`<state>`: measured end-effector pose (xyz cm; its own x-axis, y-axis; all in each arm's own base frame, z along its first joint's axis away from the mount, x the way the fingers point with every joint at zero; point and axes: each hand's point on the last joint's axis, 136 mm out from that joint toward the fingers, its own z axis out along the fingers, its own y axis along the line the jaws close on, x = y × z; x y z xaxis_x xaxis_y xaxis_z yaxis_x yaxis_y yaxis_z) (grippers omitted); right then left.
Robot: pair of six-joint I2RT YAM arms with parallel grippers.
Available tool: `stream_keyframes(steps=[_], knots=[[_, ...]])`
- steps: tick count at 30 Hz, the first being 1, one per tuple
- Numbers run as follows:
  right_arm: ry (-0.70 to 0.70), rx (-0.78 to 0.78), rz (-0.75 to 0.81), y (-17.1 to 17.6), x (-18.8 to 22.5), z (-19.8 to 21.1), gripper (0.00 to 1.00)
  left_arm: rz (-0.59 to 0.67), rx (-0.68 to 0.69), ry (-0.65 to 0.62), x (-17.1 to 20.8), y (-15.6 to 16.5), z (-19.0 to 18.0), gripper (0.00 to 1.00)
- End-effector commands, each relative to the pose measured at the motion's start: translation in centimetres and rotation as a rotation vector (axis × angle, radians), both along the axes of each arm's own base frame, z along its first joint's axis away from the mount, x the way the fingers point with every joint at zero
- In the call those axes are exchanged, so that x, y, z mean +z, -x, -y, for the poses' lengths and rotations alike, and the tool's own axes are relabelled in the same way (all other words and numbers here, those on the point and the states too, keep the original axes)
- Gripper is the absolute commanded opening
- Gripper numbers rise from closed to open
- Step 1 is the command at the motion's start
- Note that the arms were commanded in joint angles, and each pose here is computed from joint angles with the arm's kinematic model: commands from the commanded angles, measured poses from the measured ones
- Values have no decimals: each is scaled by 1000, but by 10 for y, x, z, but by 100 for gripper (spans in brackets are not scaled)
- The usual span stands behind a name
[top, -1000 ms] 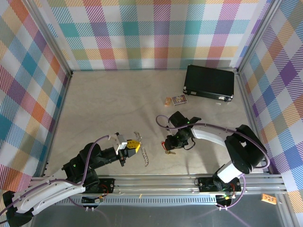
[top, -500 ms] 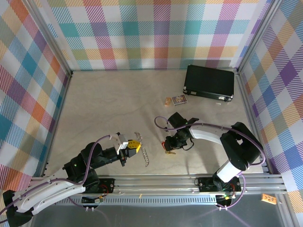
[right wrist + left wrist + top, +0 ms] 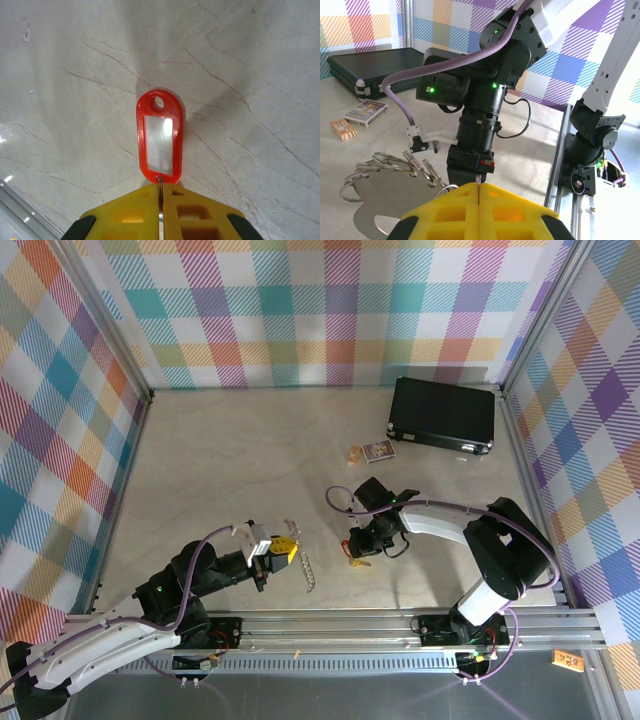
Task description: Put the keys on the keyring
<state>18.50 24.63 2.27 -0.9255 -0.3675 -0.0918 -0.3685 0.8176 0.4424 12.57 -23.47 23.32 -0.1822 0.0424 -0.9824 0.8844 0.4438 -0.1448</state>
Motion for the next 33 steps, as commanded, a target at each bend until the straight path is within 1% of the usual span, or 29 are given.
stream_keyframes(steps=[1, 3, 5, 9, 19, 23, 26, 29, 33], knots=[[0, 14, -24, 6, -5, 4, 9, 26, -14, 51, 13, 2, 2, 0], [-2, 15, -23, 6, -5, 4, 9, 26, -14, 53, 14, 2, 2, 0], [-3, 15, -24, 6, -5, 4, 12, 26, -15, 50, 15, 3, 2, 0], [-5, 17, -21, 6, -5, 4, 12, 25, -15, 49, 15, 3, 2, 0], [-4, 17, -5, 8, 0, 8, 5, 24, -14, 49, 16, 2, 2, 0], [-11, 18, 7, 9, 3, 9, 0, 24, -14, 50, 17, 2, 2, 0], [-29, 29, 22, 9, 9, 8, 0, 22, -14, 52, 18, 2, 2, 0], [-102, 60, 96, 9, 26, 2, 0, 21, -22, 50, 20, 3, 4, 0], [-225, 115, 261, 9, 64, -4, 0, 24, -32, 52, 25, 3, 6, 0]])
